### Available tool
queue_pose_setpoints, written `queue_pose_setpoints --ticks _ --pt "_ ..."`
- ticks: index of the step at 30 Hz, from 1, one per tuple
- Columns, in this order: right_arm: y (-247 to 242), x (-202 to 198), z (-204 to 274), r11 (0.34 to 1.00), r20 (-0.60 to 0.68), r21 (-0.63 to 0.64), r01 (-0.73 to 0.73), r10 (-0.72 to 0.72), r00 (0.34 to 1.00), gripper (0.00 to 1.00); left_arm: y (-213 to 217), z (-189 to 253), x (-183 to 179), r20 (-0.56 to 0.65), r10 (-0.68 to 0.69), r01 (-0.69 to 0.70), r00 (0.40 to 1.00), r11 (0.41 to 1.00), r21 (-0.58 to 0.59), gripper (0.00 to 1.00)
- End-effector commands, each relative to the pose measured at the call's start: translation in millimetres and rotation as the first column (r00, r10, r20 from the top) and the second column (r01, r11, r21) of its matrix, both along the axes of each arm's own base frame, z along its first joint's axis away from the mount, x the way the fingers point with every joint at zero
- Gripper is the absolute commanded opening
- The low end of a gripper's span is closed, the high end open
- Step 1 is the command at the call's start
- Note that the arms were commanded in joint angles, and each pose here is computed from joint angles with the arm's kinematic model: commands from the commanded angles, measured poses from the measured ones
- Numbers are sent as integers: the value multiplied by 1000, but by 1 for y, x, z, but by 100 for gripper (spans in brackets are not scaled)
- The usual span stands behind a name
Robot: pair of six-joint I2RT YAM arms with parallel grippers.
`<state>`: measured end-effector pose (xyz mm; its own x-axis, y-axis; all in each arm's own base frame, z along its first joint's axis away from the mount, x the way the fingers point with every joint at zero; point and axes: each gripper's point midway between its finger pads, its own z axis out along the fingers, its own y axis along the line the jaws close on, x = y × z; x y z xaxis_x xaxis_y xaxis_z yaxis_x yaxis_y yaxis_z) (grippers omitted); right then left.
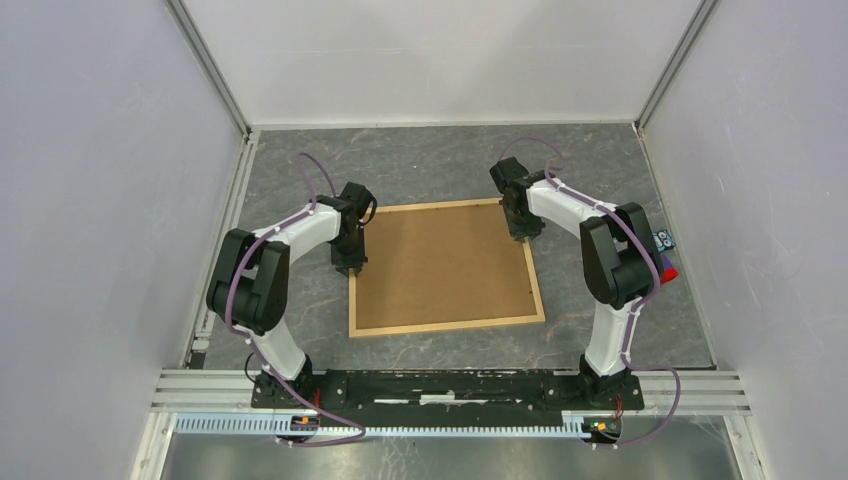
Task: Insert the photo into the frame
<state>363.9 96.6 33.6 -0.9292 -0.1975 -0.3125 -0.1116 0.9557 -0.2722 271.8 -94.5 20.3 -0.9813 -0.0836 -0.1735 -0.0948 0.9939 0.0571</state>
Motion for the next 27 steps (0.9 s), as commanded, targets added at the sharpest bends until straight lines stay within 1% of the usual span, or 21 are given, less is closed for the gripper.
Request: queue_pose_setpoints --ticks 1,17,22,24,27 --pt "7 8 -5 999 24 29 14 -15 1000 27 -5 -20 -29 -109 21 -22 994 1000 -10 2" --pt "12 1 -15 998 -3 66 14 -14 1000 27 -6 -20 -29 -110 18 -19 994 1000 -12 2" --pt "6 -3 -19 999 -17 47 25 -24 1000 27 -6 -20 -30 -113 16 -18 993 1000 -13 2" --pt "5 -1 -16 998 -10 53 25 -24 1000 27 -6 -20 -29 -113 17 -19 993 1000 -15 2" --pt "11 7 3 996 18 87 15 -16 1000 27 -6 -20 -30 -113 16 -17 993 1000 -13 2"
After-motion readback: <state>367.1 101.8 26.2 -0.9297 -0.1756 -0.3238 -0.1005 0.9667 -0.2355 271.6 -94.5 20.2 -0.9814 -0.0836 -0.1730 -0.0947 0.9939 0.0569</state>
